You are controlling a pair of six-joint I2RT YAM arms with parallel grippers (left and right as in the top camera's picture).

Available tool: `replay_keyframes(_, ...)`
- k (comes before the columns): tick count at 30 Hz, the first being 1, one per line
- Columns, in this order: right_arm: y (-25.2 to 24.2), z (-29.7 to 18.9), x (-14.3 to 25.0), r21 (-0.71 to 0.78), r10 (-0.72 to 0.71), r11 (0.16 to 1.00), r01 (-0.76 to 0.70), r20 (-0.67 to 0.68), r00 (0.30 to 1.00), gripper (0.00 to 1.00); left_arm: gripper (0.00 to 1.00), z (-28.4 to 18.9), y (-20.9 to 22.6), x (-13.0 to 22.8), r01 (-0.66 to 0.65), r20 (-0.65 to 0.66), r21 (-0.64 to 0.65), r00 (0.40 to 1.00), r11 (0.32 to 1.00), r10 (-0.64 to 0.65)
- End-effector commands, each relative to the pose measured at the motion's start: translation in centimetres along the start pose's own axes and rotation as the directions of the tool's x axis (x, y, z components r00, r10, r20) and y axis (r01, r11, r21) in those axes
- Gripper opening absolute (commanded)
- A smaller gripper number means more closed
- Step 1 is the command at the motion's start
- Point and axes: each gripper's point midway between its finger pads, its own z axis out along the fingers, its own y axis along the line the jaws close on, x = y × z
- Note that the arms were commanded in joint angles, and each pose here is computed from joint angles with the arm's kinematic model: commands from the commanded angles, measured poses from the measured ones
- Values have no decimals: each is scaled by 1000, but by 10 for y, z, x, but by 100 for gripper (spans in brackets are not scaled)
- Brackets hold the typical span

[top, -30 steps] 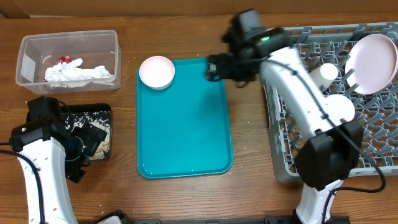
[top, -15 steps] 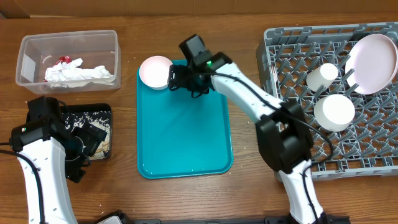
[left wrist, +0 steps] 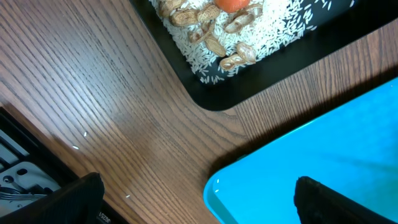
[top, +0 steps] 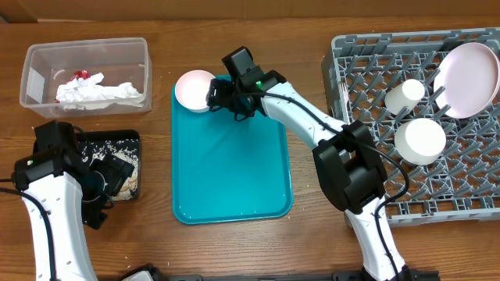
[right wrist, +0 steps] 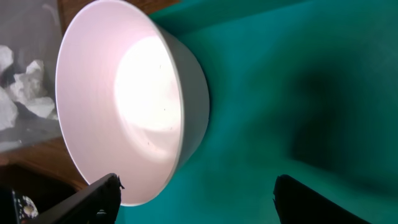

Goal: Sort waste into correct bins and load items into the dishwasher rack
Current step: 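Return the right gripper to the pink bowl and grasp its rim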

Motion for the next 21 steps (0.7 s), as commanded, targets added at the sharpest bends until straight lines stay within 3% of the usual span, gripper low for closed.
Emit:
replay_keyframes(1, -9, 13, 2, 31, 10, 999, -10, 3, 1000, 78, 100, 0, 0, 0, -12, 0, 1, 1000, 1000, 12)
replay_keyframes(14, -35, 10, 2, 163, 17, 986, -20, 21, 1000, 40, 100, 0, 0, 0, -12, 0, 1, 1000, 1000, 12)
replay_keyframes(21, -59, -37, 4, 371, 55, 928, -40, -29, 998, 36, 100, 0, 0, 0, -12, 0, 1, 1000, 1000, 12)
